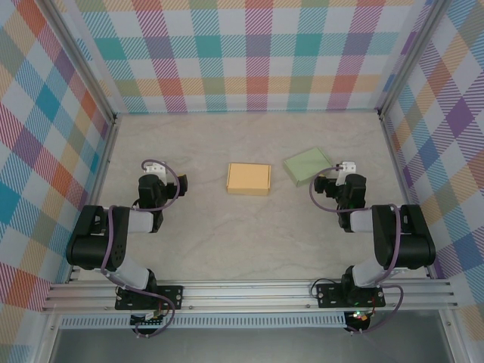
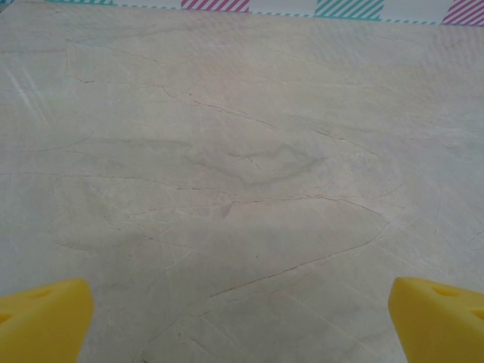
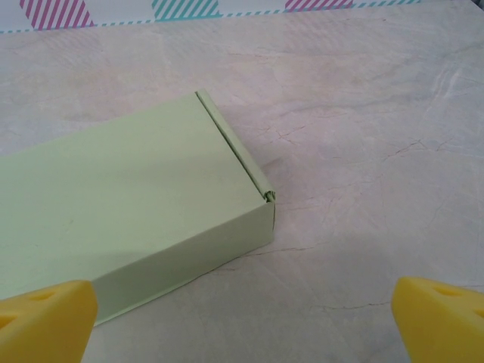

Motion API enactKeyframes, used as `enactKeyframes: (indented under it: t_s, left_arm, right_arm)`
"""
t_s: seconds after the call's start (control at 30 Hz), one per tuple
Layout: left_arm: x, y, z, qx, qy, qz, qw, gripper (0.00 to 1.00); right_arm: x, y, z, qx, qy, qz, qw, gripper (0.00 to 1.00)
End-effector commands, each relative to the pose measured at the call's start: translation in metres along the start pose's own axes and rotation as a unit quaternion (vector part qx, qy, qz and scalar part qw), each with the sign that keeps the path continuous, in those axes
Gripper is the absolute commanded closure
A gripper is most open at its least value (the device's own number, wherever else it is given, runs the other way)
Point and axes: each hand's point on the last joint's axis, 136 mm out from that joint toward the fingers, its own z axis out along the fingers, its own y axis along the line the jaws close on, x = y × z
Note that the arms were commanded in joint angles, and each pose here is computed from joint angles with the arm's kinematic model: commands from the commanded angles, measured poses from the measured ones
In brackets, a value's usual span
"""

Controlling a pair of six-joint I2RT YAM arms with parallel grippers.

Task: Fold the paper box

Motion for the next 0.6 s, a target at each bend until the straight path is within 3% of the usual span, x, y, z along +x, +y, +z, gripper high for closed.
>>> enactKeyframes:
  t_s: [0.0, 0.57]
  left_arm:
    - [0.0031, 0.0005, 0.0006, 0.004, 0.006, -0.007, 1.000, 0.00]
    - [0.0026, 0.0000, 0.0007, 0.003, 0.005, -0.006, 1.000, 0.00]
  right_arm:
    - [-0.0155, 0.0035, 0.0003, -0.011, -0.022, 0.006, 1.000, 0.00]
    - [-0.0158, 0.0031, 0.0002, -0.010, -0.023, 0.006, 1.000, 0.00]
